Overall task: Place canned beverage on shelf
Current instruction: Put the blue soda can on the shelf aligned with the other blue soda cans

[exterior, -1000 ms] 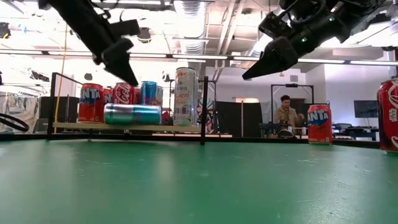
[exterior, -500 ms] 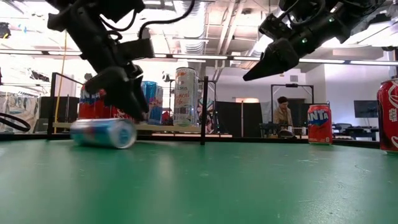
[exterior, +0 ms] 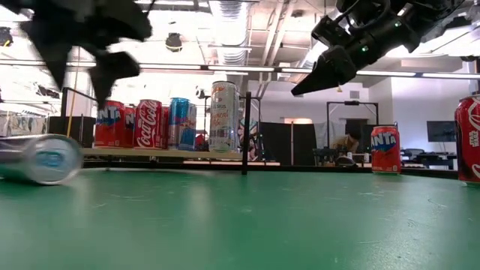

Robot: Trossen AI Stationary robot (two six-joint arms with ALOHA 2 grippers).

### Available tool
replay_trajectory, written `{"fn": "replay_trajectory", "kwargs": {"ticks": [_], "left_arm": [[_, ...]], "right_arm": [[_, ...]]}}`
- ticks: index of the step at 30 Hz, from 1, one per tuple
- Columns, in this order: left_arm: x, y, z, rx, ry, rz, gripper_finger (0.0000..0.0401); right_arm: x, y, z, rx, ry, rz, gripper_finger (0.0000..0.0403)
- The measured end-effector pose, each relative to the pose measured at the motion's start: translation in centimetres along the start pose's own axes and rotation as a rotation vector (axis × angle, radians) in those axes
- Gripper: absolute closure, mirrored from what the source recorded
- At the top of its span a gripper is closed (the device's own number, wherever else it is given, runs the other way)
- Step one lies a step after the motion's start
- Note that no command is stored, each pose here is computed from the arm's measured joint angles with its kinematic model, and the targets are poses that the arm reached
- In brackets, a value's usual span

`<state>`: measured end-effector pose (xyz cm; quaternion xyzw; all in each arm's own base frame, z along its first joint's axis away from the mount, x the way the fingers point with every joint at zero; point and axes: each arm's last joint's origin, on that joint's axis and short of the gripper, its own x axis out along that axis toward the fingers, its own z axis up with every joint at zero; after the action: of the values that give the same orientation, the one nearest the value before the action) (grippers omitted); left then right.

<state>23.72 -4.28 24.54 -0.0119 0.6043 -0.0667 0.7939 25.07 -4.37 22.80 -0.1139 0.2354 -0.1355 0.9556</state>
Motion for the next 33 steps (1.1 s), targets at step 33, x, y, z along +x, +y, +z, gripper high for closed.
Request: {"fn": "replay_trajectory", "kwargs": {"ticks": [33], "left_arm": [[1.9,-2.7,-3.3,0.063,-0.330,0.299,0.0199]], "right_arm": [[-0.1,0.4,0.4,0.048,-0.045,0.058,0.0112]]}}
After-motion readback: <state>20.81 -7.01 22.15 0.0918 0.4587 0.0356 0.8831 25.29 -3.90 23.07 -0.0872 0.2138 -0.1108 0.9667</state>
